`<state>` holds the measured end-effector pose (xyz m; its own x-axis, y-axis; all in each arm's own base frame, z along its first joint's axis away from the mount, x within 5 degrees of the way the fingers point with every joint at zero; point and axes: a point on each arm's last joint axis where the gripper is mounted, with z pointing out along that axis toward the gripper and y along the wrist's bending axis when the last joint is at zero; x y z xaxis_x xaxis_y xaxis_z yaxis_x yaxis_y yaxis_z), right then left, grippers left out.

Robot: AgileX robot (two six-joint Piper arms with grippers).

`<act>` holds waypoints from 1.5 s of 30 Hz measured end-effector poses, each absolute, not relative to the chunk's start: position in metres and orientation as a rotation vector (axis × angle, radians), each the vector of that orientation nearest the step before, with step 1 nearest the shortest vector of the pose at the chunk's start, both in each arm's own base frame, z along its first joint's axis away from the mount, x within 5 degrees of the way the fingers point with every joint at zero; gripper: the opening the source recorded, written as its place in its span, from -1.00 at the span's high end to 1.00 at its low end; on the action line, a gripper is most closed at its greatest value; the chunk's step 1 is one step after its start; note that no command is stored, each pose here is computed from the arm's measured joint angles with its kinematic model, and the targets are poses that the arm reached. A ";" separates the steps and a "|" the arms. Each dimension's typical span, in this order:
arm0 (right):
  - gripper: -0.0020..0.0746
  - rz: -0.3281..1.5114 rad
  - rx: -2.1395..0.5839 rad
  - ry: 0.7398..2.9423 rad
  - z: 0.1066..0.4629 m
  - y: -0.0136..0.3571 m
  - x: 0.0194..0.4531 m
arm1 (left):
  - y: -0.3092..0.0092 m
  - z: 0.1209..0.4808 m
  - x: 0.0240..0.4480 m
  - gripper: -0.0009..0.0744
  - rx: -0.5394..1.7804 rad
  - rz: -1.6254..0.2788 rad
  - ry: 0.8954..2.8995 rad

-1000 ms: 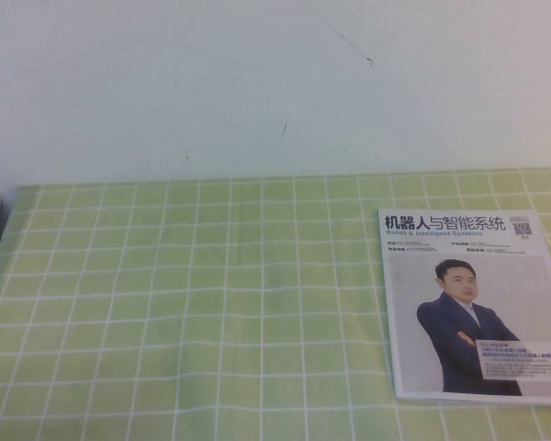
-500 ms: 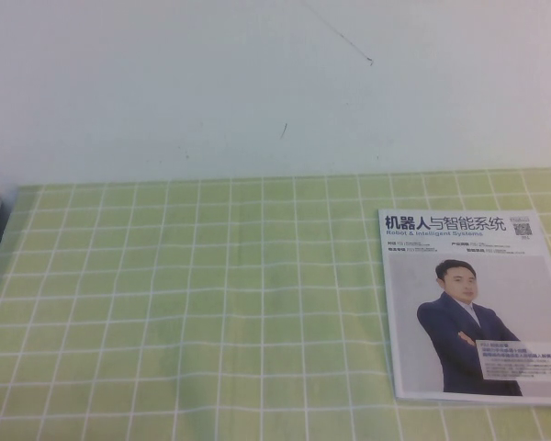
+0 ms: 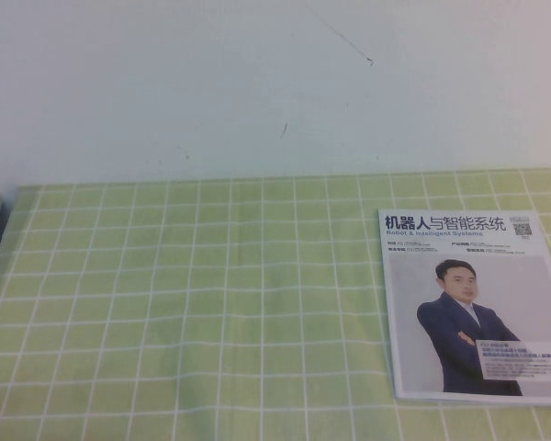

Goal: Close book
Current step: 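Close the open booklet and leave it lying on the table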

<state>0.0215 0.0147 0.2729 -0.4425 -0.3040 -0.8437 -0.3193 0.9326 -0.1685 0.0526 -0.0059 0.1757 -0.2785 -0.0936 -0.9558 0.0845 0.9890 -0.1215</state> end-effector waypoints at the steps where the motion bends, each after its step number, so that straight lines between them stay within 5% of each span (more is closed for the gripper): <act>1: 0.96 0.019 -0.445 2.058 0.273 0.015 0.022 | -0.006 0.176 0.053 0.98 -0.003 -0.169 1.845; 30: 0.96 -0.020 -0.391 2.004 0.265 0.012 0.027 | -0.006 0.176 0.052 0.98 -0.001 -0.171 1.850; 45: 0.96 -0.207 -0.047 1.951 0.169 -0.006 0.049 | -0.006 0.176 0.052 0.98 -0.003 -0.173 1.850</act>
<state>0.0492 -0.0063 0.1694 -0.3808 -0.1301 -0.9155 0.0648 0.9839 -0.1668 0.0522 -0.0061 0.1757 -0.2837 -0.0913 -0.9546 0.0872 0.9889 -0.1205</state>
